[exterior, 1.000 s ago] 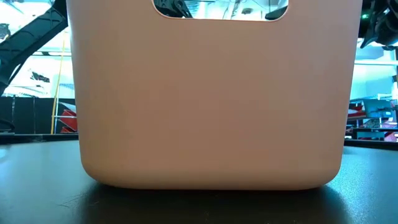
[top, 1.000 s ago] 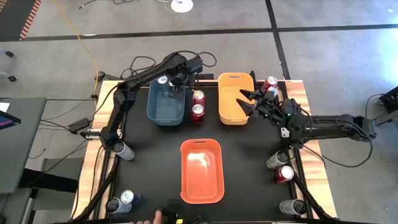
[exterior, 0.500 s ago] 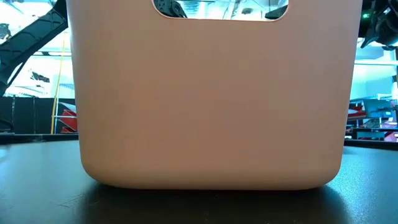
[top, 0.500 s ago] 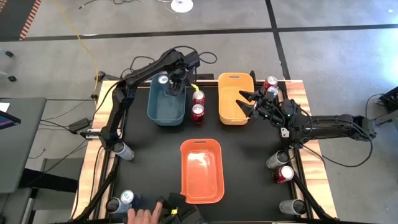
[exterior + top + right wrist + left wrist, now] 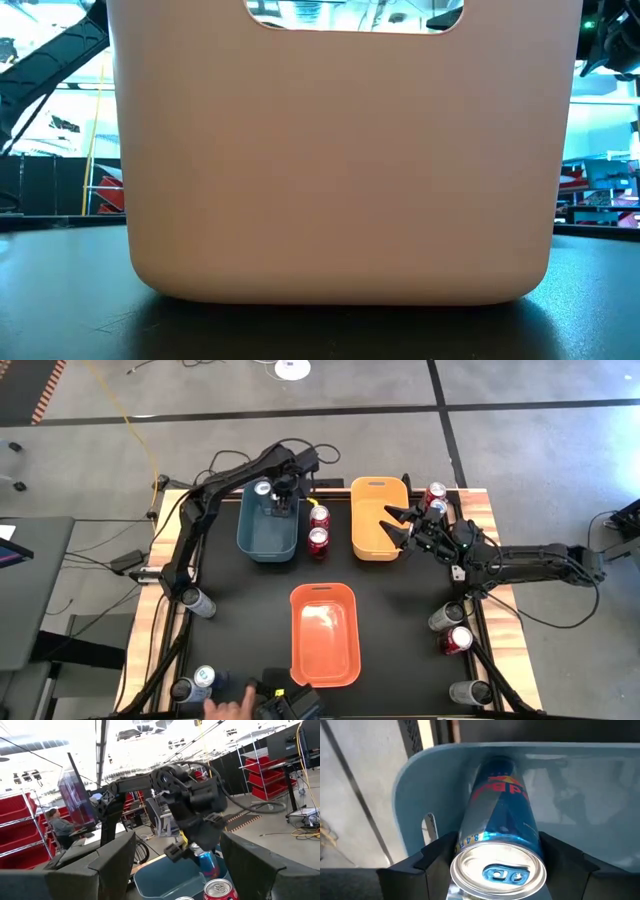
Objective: Sort soda cans
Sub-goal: Put the middle left blue soda can into the blue bin, then put the top blue soda can into the blue bin
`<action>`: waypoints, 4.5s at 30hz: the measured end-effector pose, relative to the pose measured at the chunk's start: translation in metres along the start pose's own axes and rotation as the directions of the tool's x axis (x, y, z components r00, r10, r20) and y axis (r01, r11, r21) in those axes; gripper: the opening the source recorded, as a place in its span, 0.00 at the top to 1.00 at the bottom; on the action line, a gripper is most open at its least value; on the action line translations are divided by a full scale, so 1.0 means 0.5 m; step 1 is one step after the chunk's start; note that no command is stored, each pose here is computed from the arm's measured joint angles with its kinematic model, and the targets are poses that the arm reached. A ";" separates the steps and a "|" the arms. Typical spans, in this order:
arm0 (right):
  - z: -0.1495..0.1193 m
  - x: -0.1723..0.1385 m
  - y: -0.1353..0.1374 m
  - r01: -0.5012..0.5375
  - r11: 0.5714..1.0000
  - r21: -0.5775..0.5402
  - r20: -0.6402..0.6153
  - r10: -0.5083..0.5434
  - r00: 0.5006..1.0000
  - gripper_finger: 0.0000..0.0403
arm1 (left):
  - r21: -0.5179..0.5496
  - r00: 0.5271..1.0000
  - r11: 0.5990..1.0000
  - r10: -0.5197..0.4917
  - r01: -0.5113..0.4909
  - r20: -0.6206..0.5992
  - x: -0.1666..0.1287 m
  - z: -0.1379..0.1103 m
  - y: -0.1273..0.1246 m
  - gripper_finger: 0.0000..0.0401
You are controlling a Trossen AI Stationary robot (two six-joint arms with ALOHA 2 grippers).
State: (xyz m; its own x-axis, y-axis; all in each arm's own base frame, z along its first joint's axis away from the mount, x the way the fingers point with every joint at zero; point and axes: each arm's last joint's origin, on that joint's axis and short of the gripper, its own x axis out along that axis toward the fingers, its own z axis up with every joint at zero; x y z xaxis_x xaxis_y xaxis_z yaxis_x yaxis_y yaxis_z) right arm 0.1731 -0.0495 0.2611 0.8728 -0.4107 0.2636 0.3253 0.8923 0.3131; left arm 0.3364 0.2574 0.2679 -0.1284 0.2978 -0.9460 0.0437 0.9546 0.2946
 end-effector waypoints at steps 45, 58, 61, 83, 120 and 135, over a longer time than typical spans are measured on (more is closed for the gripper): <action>0.000 0.000 -0.001 0.001 1.000 0.001 0.002 -0.001 1.000 0.24 | -0.163 0.968 0.955 0.249 -0.247 -0.010 -0.120 0.049 -0.076 0.12; -0.004 0.005 0.010 -0.033 0.999 0.040 0.017 0.032 0.999 0.24 | -0.178 0.940 0.940 0.315 -0.290 0.133 -0.250 0.064 -0.191 0.12; -0.008 0.013 0.020 -0.056 0.998 0.039 0.009 0.056 0.998 0.24 | -0.219 0.930 0.933 0.326 -0.287 0.169 -0.285 0.040 -0.207 0.12; 0.036 0.002 0.088 -0.154 0.985 -0.072 -0.085 0.148 0.985 0.24 | -0.401 0.719 0.916 0.268 0.016 0.641 -0.552 -0.209 -0.381 0.12; 0.187 -0.020 -0.094 0.738 0.465 -0.489 -0.561 -0.816 0.142 0.39 | -0.446 0.511 0.875 0.300 0.190 0.805 -0.199 -0.330 -0.514 0.12; 0.166 -0.004 -0.175 0.716 0.468 -0.519 -0.691 -0.722 -0.029 0.39 | -0.484 0.464 0.853 0.356 0.193 0.812 -0.059 -0.309 -0.536 0.12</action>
State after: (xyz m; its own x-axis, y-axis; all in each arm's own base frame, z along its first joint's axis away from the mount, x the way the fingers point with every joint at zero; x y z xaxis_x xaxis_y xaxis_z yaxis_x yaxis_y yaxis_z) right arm 0.1126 -0.1424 0.3089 -0.0085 -0.5030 -0.8642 0.9655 0.2209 -0.1380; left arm 0.1756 -0.0067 0.2379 0.7601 0.4747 -0.4438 -0.4675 0.8738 0.1339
